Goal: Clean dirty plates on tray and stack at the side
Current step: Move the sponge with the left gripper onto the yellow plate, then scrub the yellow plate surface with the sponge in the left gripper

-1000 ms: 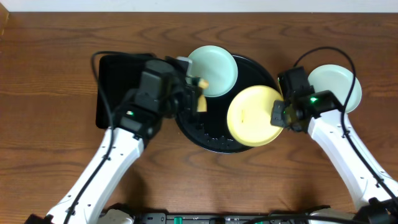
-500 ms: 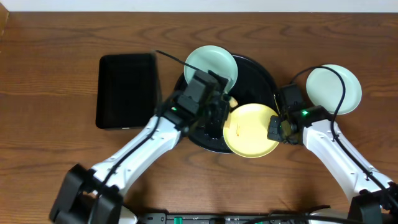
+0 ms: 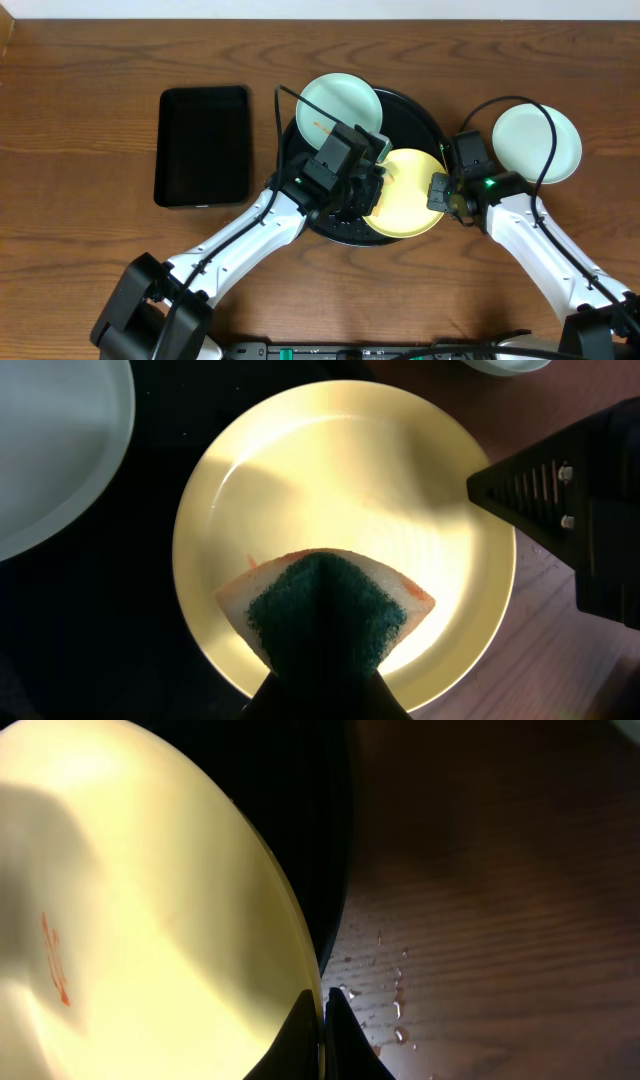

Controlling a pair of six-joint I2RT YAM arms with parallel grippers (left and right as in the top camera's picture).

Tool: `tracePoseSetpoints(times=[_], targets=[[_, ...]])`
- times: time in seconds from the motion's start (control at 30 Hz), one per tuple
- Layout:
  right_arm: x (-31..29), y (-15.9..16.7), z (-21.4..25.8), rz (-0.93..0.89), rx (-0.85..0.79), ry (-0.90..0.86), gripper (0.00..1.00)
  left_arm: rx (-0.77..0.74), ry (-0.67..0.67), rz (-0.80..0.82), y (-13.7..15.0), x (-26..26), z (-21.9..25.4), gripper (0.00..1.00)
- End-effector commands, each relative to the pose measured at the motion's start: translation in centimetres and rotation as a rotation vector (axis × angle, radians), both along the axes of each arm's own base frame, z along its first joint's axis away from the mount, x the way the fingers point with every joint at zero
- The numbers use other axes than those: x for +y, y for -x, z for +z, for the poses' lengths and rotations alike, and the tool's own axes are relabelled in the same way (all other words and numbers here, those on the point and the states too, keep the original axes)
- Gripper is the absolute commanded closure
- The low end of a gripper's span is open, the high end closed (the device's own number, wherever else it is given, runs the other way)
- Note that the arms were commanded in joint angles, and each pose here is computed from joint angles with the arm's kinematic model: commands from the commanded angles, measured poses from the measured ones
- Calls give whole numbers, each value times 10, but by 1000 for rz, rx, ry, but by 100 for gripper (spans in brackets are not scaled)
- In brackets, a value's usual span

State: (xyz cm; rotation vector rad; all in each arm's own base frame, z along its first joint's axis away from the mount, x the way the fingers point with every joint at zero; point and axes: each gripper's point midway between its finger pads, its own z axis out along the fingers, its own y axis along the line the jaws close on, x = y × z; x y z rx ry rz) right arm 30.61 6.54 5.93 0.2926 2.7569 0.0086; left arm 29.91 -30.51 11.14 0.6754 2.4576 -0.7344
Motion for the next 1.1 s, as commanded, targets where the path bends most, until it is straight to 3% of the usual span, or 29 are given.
tracePoseSetpoints(times=[0.0, 1.07], targets=[[-9, -2, 0, 1, -8, 43, 99, -16, -15, -5, -3, 0, -3, 92], [-12, 2, -2, 3, 7, 63, 99, -12, -30, -39, -16, -24, -57, 92]])
